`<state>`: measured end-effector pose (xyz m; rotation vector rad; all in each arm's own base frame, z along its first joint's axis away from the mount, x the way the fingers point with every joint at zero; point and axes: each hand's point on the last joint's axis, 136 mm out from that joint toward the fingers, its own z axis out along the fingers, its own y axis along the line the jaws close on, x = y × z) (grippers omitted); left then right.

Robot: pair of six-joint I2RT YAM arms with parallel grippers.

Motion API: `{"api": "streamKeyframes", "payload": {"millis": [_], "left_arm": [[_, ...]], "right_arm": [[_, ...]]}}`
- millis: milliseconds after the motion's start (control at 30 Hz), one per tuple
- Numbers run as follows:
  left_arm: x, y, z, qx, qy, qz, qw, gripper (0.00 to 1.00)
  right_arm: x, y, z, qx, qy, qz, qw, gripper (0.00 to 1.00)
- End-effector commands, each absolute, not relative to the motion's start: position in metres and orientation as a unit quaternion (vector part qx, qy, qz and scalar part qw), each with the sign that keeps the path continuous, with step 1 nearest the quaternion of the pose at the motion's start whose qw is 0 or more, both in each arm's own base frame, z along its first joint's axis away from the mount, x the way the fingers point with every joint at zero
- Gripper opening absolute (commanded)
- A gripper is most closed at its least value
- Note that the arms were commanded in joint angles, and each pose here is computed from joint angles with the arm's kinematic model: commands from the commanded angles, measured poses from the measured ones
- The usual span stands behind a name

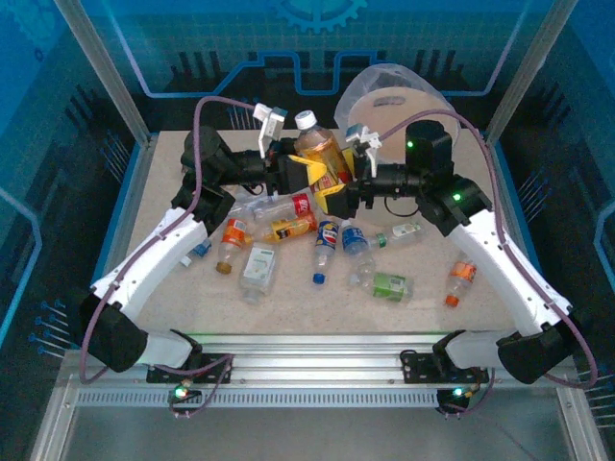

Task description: Put the plastic bottles in the bin

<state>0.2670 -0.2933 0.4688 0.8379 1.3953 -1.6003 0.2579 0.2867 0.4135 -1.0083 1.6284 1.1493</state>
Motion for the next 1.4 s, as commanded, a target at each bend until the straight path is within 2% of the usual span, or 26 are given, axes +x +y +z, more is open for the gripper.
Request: {"api": "streamKeyframes", "payload": {"millis": [0,100,133,167,233,400,533,633,800,1000,1367], "left_arm": [[0.252,-0.294,0.48,0.359,0.53,-0.647,0.414,0.33],[0.25,-0.293,0.479,0.36,0.533,-0.643,0.417,0.4],[0.248,-0.292,0.479,0.362,0.534,-0.638,0.42,0.48],[0.249,-0.291,0.478,0.36,0.537,-0.634,0.425,0.59],[0.249,-0.288,0.478,0.358,0.544,-0.619,0.439,0.98],[0.253,-0.274,0.482,0.334,0.566,-0.571,0.492,0.99],[0.276,-0.243,0.482,0.234,0.616,-0.493,0.568,0.99],[0.297,-0.212,0.476,0.139,0.663,-0.427,0.599,0.99],[0.318,-0.173,0.458,0.049,0.714,-0.33,0.615,0.99],[0.323,-0.169,0.448,0.039,0.726,-0.316,0.61,0.99],[0.345,-0.146,0.423,-0.016,0.755,-0.278,0.594,0.99]], "right_arm": [[0.257,0.29,0.428,-0.411,0.641,0.464,0.453,0.83],[0.258,0.288,0.429,-0.408,0.645,0.456,0.457,0.6],[0.257,0.288,0.43,-0.407,0.646,0.454,0.459,0.53],[0.257,0.287,0.43,-0.406,0.647,0.452,0.461,0.5],[0.257,0.284,0.433,-0.403,0.648,0.447,0.467,0.46],[0.272,0.271,0.434,-0.37,0.68,0.398,0.493,0.35],[0.299,0.247,0.434,-0.313,0.727,0.343,0.506,0.3],[0.324,0.222,0.437,-0.263,0.759,0.307,0.511,0.3],[0.376,0.176,0.43,-0.18,0.819,0.237,0.49,0.27],[0.428,0.137,0.408,-0.118,0.867,0.202,0.44,0.26],[0.459,0.106,0.331,-0.113,0.928,0.121,0.333,0.28]]}}
